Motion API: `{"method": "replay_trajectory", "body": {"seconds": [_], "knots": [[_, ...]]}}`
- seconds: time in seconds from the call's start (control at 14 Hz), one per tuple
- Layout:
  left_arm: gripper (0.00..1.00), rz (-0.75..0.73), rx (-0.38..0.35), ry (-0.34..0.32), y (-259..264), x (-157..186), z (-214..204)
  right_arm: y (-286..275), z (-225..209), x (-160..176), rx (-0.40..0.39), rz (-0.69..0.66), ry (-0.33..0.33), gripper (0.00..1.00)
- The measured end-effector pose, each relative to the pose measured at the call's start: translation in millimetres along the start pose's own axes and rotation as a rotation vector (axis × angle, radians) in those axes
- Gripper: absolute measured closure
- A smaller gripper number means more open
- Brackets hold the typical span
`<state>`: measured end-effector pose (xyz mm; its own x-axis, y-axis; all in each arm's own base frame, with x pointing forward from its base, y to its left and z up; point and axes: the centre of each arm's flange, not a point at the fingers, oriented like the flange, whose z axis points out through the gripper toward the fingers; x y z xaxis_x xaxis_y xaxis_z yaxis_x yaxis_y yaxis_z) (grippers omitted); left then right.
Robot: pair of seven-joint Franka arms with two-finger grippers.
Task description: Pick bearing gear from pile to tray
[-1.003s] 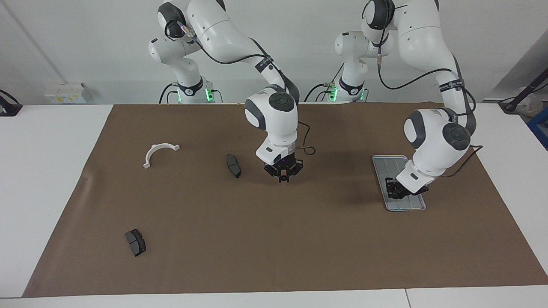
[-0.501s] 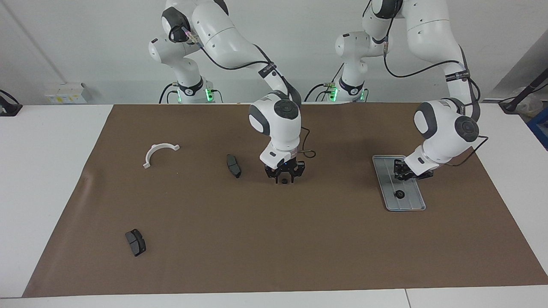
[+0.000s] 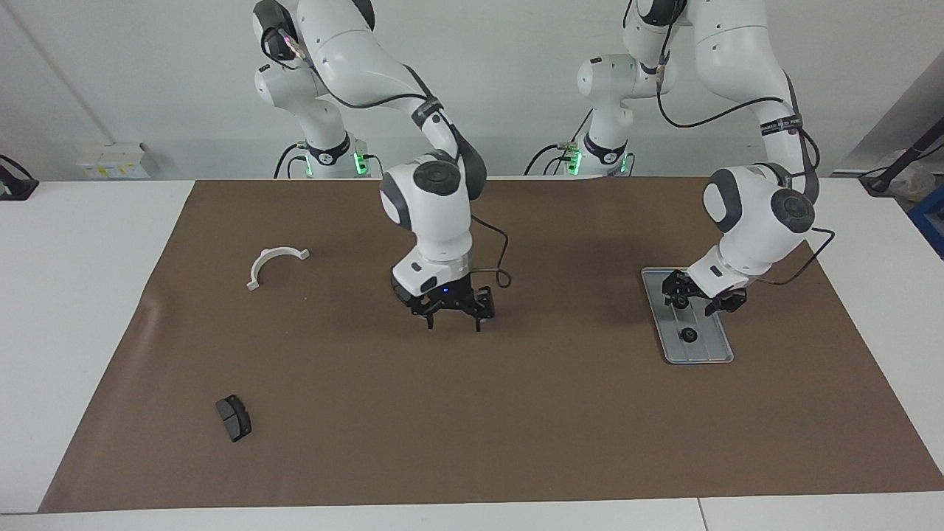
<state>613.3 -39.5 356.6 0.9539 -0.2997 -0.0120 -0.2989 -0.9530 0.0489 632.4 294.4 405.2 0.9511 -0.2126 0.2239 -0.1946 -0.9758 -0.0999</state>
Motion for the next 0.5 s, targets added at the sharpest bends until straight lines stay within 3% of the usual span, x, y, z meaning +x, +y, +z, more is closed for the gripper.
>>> {"method": "replay_trajectory", "body": {"seconds": [0.21, 0.5], "knots": [[0.09, -0.169, -0.001, 0.068, 136, 34, -12, 60, -53, 26, 0.002, 0.088, 0.041, 0.0], [0.09, -0.282, -0.032, 0.099, 293, 48, -11, 132, -101, 50, -0.037, 0.124, 0.038, 0.0]]}}
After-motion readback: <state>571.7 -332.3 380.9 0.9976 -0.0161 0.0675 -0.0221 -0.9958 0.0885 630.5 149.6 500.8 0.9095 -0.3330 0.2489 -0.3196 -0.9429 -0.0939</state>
